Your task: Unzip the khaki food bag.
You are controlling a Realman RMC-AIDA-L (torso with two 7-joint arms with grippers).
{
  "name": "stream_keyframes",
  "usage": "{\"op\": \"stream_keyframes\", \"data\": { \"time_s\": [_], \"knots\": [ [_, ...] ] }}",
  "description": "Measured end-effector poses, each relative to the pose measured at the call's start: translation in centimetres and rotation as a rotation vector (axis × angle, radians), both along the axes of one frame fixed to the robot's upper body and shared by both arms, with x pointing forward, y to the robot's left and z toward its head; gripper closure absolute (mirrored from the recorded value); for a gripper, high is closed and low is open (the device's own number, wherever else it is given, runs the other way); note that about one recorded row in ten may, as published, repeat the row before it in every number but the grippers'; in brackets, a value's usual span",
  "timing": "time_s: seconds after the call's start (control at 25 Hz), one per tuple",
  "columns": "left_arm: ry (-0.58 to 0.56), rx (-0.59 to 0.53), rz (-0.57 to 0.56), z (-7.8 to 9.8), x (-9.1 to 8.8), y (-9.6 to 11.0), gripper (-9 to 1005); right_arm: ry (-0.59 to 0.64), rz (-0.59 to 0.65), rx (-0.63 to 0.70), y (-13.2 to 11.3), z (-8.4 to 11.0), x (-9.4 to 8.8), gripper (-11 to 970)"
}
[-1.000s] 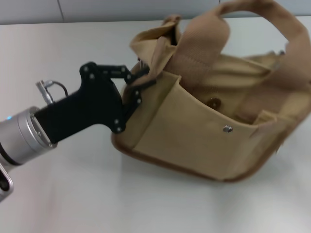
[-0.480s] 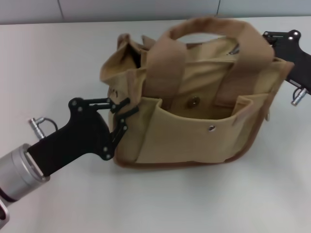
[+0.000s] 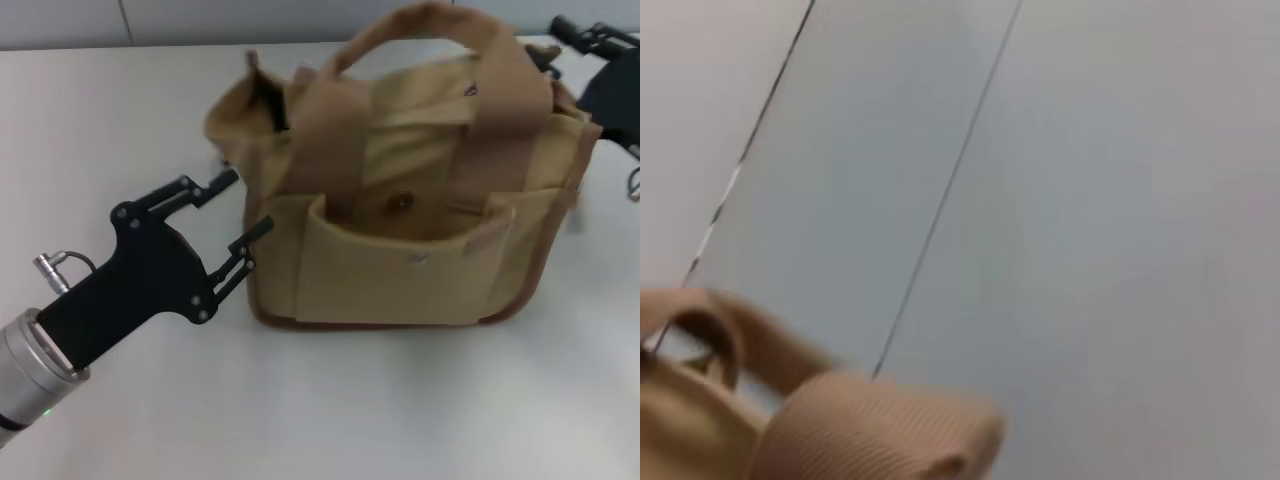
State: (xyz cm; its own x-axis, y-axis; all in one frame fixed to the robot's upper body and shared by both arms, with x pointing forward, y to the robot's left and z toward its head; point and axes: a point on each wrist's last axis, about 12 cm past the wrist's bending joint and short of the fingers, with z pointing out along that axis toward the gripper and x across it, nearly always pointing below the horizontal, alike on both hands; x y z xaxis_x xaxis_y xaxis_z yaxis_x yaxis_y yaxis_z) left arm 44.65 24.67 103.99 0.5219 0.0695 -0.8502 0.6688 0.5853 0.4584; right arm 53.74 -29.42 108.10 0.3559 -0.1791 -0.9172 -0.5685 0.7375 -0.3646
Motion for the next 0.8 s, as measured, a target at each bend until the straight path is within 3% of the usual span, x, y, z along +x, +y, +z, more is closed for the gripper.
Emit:
{"op": "stream_keyframes", "data": {
  "time_s": [0.2,0.32,0.44,0.56,0.6,0.64,0.72,0.76,0.8],
  "knots": [
    [-0.023,-0.048,0.009,0.5,-0.3,0.3,458,-0.03,-0.024,0.046,-0.9,0.2,-1.0,680],
    [-0.041,-0.071,0.006,0.7,-0.6,0.5,397,-0.044,-0.04,0.067,-1.3,0.3,-1.3,624],
    [-0.041,-0.117,0.013,1.0,-1.3,1.0,337,-0.075,-0.115,0.163,-2.4,0.4,-2.3,387],
    [0.013,-0.171,0.002,1.1,-1.9,1.8,276,-0.077,-0.154,0.322,-3.6,0.4,-3.8,279],
    [0.071,-0.193,-0.054,1.2,-2.0,2.1,255,-0.05,-0.099,0.405,-4.2,0.5,-5.2,243],
    [0.071,-0.193,-0.054,1.2,-2.0,2.1,235,-0.05,-0.099,0.405,-4.2,0.5,-5.2,207],
    [0.132,-0.194,-0.125,1.3,-2.1,2.2,205,0.006,0.015,0.424,-4.2,0.7,-6.2,170],
    [0.173,-0.187,-0.177,1.3,-2.1,2.3,196,0.049,0.086,0.416,-4.0,0.6,-6.7,169],
    [0.214,-0.178,-0.222,1.4,-2.2,2.4,186,0.151,0.236,0.356,-3.3,0.3,-7.6,169]
  ]
}}
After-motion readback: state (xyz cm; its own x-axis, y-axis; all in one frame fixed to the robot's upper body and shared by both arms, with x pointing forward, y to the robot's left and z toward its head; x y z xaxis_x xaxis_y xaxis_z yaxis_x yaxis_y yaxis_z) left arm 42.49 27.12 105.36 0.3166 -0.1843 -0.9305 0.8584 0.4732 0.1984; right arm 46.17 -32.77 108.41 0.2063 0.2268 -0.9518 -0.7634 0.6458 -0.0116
